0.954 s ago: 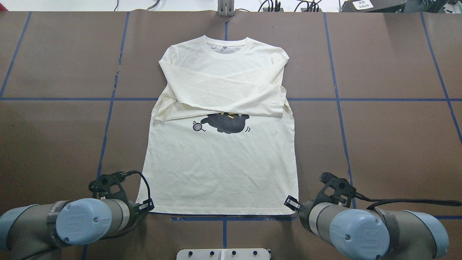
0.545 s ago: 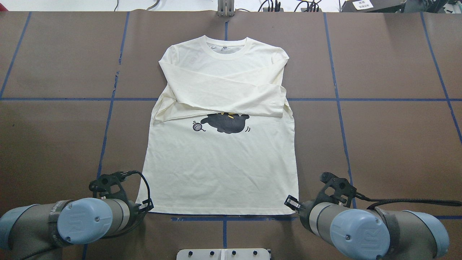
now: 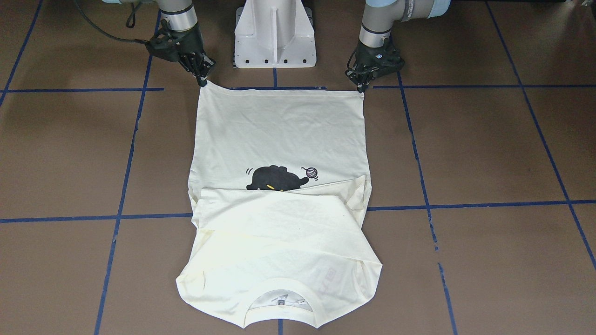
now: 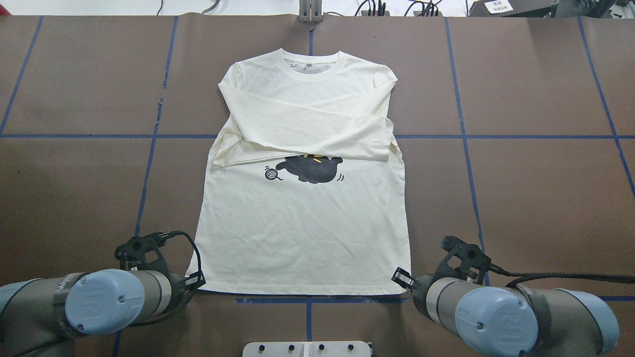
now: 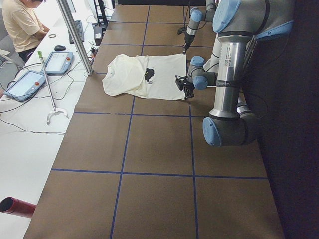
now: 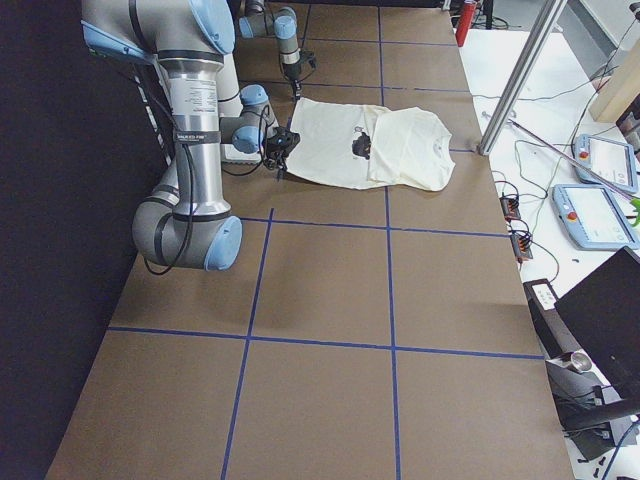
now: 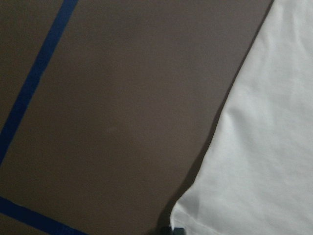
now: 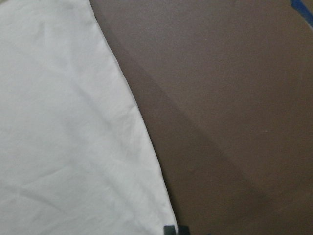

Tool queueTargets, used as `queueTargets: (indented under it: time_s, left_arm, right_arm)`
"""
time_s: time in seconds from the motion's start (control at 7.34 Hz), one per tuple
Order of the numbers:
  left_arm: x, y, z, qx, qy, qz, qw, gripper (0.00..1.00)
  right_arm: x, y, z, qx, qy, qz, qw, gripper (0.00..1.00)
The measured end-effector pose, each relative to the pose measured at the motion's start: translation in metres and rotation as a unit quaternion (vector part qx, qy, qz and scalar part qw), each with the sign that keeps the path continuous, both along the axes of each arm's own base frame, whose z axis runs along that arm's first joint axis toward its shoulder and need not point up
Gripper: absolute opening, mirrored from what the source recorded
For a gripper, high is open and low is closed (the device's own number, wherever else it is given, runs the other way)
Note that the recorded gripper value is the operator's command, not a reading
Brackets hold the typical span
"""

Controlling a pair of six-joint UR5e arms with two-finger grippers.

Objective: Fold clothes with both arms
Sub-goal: 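Lift the hem with both grippers and fold it toward the collar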

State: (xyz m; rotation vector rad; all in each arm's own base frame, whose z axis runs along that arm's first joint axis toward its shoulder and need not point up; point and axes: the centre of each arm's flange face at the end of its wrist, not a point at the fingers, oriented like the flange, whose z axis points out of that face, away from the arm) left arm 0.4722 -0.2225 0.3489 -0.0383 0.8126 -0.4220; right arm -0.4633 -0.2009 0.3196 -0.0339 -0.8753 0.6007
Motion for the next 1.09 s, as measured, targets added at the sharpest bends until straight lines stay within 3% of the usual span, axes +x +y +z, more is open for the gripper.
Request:
queueTargets:
  time_s: [0.54, 0.68, 0.82, 1.09]
  left_arm:
    - [-0.095, 0.025, -0.084, -0.035, 0.103, -0.004, 0.9941, 0.00]
    - [-0.115, 0.029, -0.099, -0.046, 0.122, -0.002, 0.9915, 0.00]
    - [-0.122, 0.022, -0.104, -0.047, 0.129, -0.009, 0.9905, 0.00]
    - [-0.097, -0.047, -0.100, -0.014, 0.115, -0.057, 0.9916, 0.00]
  right_arm:
    - [0.056, 0.038, -0.020, -0.001, -0.027, -0.039, 0.9988, 0.00]
    - [0.074, 0.032, -0.026, 0.002, -0.034, -0.033, 0.9989, 0.00]
    - [0.087, 0.012, -0.035, 0.016, -0.041, -0.018, 0.9989, 0.00]
    - [0.079, -0.063, -0.055, 0.069, -0.043, 0.003, 0.9967, 0.00]
